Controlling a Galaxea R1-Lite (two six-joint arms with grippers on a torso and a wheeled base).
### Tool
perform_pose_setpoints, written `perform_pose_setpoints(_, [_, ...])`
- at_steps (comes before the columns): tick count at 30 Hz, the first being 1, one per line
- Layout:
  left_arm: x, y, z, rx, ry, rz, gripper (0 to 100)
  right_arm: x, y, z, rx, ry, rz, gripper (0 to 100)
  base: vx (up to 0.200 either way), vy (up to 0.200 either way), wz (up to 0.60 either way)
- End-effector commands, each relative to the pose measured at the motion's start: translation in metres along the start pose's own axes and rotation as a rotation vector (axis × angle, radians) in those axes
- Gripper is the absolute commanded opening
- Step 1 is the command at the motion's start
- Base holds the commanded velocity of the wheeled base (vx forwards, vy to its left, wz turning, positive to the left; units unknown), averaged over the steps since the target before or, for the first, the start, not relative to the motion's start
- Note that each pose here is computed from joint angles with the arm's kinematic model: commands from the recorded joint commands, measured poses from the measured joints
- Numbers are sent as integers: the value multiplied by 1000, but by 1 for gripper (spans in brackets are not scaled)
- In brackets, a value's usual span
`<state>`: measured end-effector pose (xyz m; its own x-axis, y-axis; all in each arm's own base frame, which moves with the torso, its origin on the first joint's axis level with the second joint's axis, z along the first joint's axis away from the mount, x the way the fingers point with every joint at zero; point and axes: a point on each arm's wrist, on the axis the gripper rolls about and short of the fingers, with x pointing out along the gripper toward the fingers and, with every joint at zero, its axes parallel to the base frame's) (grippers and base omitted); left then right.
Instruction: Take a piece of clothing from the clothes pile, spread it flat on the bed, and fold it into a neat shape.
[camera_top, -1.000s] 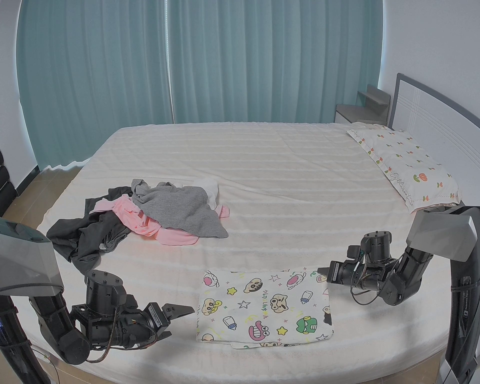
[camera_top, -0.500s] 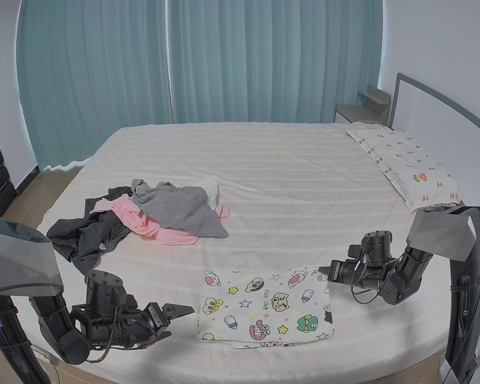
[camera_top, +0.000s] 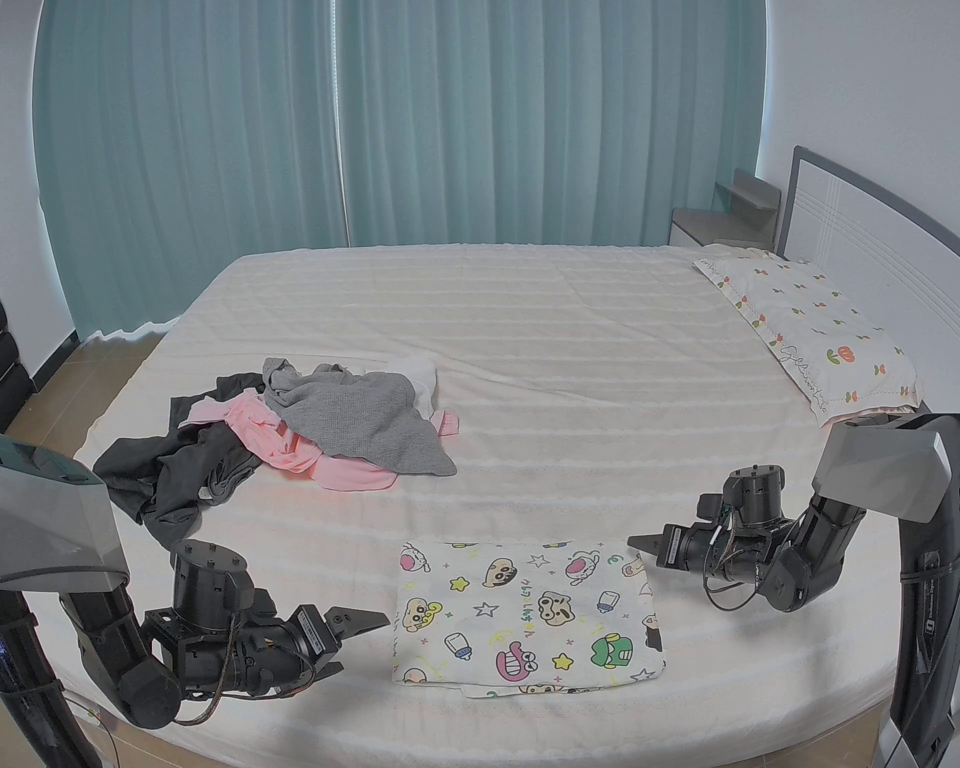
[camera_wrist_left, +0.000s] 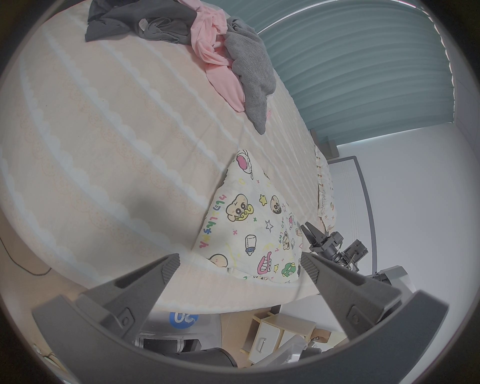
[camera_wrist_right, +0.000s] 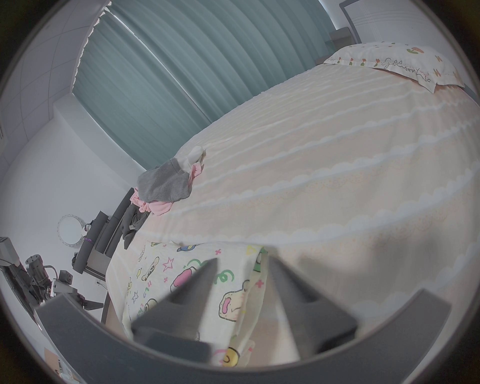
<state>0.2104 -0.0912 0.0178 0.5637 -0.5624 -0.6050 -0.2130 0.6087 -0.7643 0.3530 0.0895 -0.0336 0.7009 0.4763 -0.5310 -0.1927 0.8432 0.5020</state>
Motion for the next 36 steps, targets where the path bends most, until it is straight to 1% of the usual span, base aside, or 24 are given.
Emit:
perform_pose_setpoints(1, [6, 1, 2, 5, -8, 7, 100, -6, -1, -6, 8, 21, -8, 100, 0, 0, 0])
perform_pose_setpoints(2, [6, 0, 3, 7, -10, 7, 100, -6, -1, -6, 8, 22, -9, 100, 0, 0, 0])
perform_pose_setpoints(4, [17, -3, 4, 26, -63, 17, 100, -17, 0, -12, 17, 49, -11, 100, 0, 0, 0])
perform_pose_setpoints(5, [20, -4, 4, 32, -73, 19, 100, -19, 1, -13, 17, 55, -12, 100, 0, 0, 0])
perform_pose_setpoints(6, [28, -8, 3, 51, -110, 30, 100, -24, 2, -19, 19, 79, -7, 100, 0, 0, 0])
perform_pose_setpoints(8, [41, -9, 1, 66, -155, 59, 100, -28, 4, -26, 14, 113, 13, 100, 0, 0, 0])
perform_pose_setpoints(11, [60, -8, 0, 93, -187, 92, 100, -31, 10, -36, 8, 155, 44, 100, 0, 0, 0])
perform_pose_setpoints(12, [61, -8, 0, 93, -187, 94, 100, -31, 11, -36, 7, 154, 46, 100, 0, 0, 0])
perform_pose_setpoints(13, [67, -9, 2, 115, -197, 95, 100, -31, 13, -40, 2, 166, 51, 100, 0, 0, 0])
perform_pose_setpoints(14, [73, -10, 4, 151, -201, 95, 100, -31, 17, -45, -5, 186, 58, 100, 0, 0, 0])
perform_pose_setpoints(15, [75, -10, 5, 164, -199, 97, 100, -30, 19, -47, -10, 190, 62, 100, 0, 0, 0])
perform_pose_setpoints(18, [92, -6, 8, 268, -204, 118, 100, -25, 26, -52, -28, 203, 80, 100, 0, 0, 0])
perform_pose_setpoints(22, [110, 2, 11, 349, -213, 153, 100, -21, 31, -56, -45, 203, 93, 100, 0, 0, 0])
perform_pose_setpoints(25, [120, 5, 11, 376, -204, 161, 100, -16, 31, -57, -53, 189, 87, 100, 0, 0, 0])
perform_pose_setpoints(27, [120, 5, 11, 376, -204, 161, 100, -16, 31, -57, -53, 189, 87, 100, 0, 0, 0])
perform_pose_setpoints(28, [130, 3, 15, 390, -215, 147, 100, -9, 35, -64, -75, 173, 72, 100, 0, 0, 0])
perform_pose_setpoints(31, [133, 0, 15, 397, -217, 136, 100, -4, 38, -70, -97, 144, 51, 100, 0, 0, 0])
perform_pose_setpoints(36, [135, -4, 10, 415, -201, 116, 100, -3, 38, -72, -98, 146, 44, 100, 0, 0, 0])
